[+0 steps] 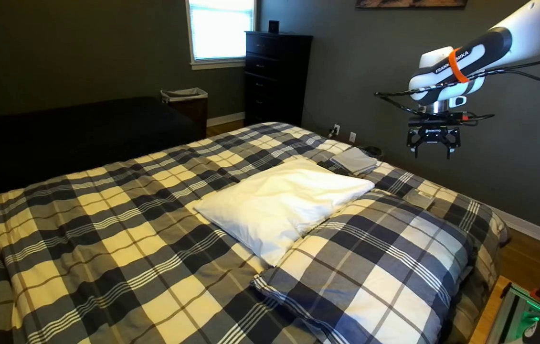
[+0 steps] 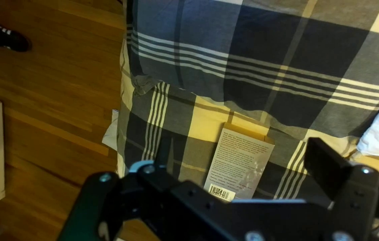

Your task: Move the white pillow forward, remove the book from the pillow and put it on the bed

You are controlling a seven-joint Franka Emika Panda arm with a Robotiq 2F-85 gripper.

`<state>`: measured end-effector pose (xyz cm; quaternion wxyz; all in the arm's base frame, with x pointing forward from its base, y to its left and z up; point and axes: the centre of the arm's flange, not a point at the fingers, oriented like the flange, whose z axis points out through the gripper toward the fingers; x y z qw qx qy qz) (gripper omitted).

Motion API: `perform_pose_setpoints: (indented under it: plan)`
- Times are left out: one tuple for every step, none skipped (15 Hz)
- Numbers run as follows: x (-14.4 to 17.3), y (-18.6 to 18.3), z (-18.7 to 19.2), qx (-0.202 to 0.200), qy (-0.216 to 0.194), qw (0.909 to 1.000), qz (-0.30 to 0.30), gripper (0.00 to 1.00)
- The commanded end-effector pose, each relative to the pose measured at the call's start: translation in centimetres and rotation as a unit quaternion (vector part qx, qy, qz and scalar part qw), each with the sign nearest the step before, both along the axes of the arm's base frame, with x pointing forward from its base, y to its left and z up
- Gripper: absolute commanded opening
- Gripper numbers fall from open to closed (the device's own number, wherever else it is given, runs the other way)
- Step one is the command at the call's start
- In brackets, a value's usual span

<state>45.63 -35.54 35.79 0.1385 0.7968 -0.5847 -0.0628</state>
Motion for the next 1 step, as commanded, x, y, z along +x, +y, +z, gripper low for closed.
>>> perform_pose_setpoints:
  plan:
    - [0.03,0.01,-0.07,0.0,0.0,1.0,0.0,1.0]
